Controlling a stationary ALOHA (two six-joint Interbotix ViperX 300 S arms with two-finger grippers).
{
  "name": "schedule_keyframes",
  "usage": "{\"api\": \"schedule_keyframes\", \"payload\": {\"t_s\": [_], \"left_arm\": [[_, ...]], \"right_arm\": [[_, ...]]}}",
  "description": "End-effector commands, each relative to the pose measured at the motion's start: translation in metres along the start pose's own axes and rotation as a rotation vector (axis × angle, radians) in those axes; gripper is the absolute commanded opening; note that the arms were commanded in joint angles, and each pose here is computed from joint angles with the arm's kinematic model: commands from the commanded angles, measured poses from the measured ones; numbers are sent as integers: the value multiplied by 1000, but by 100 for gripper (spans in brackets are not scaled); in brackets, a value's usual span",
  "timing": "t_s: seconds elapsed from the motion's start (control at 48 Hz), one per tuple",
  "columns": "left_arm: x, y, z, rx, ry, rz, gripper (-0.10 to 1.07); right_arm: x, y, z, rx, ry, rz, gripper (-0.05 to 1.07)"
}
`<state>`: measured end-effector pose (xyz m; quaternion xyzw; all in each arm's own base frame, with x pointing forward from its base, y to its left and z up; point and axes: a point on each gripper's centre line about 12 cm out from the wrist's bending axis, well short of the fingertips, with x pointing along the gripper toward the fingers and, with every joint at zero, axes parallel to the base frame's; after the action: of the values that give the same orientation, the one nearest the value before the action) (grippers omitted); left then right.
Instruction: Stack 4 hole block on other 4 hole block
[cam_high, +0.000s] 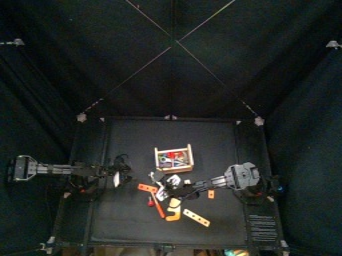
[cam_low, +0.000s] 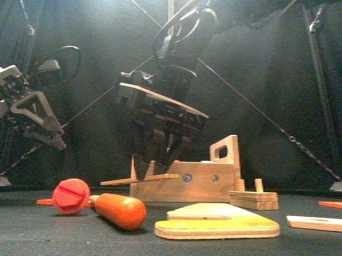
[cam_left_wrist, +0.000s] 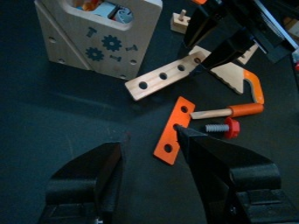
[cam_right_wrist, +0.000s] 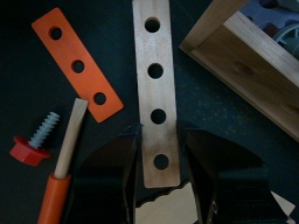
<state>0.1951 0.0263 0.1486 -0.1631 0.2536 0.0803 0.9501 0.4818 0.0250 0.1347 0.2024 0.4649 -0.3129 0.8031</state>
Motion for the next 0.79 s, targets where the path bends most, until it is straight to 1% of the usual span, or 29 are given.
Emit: {"api": "schedule_keyframes", "payload": {"t_s": [0.0, 0.083, 0.25, 0.396, 0.5, 0.583, 0.667, 0.771], "left_arm": [[1, -1, 5, -1, -14, -2, 85], [1, -1, 5, -1, -14, -2, 85], [1, -1, 6, -1, -15, -1, 85], [1, 0, 5, -3, -13, 2, 85], [1, 0, 4, -2, -12, 2, 85], [1, 0, 4, -3, -12, 2, 85], [1, 0, 4, -3, -12, 2, 85], [1, 0, 4, -3, -12, 2, 85]], "right_arm": [[-22, 7, 15, 17, -44, 45, 43], [-30, 9, 18, 12, -59, 56, 42], [-52, 8, 31, -5, -123, 69, 43], [-73, -1, 43, 0, -166, 64, 43], [-90, -6, 52, -26, -193, 73, 42], [-100, -12, 56, -37, -187, 72, 42], [-103, -19, 61, -50, -154, 60, 42], [-104, -28, 67, -94, -128, 31, 42]]}}
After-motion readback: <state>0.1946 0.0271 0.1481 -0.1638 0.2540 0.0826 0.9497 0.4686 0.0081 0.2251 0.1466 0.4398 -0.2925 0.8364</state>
